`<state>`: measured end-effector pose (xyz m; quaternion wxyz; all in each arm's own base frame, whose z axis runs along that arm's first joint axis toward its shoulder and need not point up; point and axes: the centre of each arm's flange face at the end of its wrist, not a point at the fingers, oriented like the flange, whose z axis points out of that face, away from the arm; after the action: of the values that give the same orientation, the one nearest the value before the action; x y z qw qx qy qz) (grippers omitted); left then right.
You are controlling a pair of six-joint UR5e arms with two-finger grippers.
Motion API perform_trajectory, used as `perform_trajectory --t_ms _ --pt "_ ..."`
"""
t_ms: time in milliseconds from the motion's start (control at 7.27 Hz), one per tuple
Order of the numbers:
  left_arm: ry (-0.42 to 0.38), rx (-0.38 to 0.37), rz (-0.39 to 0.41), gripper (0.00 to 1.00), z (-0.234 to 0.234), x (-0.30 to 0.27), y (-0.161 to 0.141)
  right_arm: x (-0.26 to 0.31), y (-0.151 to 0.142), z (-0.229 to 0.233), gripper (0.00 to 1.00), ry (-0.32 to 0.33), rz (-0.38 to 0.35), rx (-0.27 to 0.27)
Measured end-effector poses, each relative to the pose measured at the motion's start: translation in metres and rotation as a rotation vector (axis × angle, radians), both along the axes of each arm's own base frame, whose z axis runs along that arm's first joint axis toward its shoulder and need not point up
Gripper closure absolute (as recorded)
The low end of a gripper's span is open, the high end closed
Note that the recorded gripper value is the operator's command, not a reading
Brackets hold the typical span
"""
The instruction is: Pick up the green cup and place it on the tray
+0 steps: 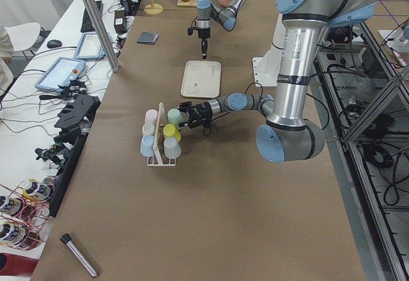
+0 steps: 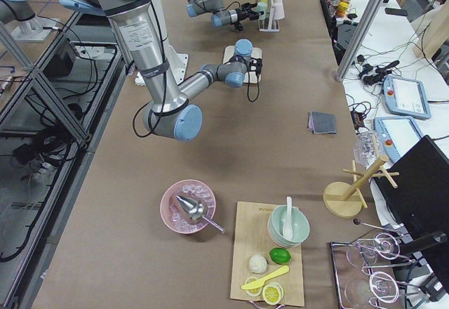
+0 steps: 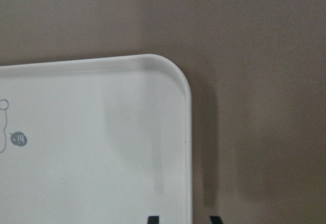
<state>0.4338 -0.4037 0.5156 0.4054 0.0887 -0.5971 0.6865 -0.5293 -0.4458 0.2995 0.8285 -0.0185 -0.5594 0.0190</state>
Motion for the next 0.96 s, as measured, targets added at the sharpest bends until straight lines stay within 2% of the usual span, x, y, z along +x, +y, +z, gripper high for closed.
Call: perform_trajectory --t_ms 413,688,825,963 --pt "-0.002 -0.001 -0.002 0.02 0.002 0.002 -0.001 0.037 -0.03 0.003 0.0 -0.006 0.013 0.027" --pt "0.012 0.004 -0.002 0.02 0.002 0.011 -0.005 0.081 -0.055 0.021 0.0 0.001 0.031 0.022" --pt "0.02 0.006 -0.002 0.06 0.002 0.014 -0.006 0.108 -0.069 0.033 0.0 0.004 0.037 0.023" --pt "0.025 0.008 -0.002 0.31 0.001 0.016 -0.007 0.13 -0.08 0.04 0.0 0.01 0.043 0.016"
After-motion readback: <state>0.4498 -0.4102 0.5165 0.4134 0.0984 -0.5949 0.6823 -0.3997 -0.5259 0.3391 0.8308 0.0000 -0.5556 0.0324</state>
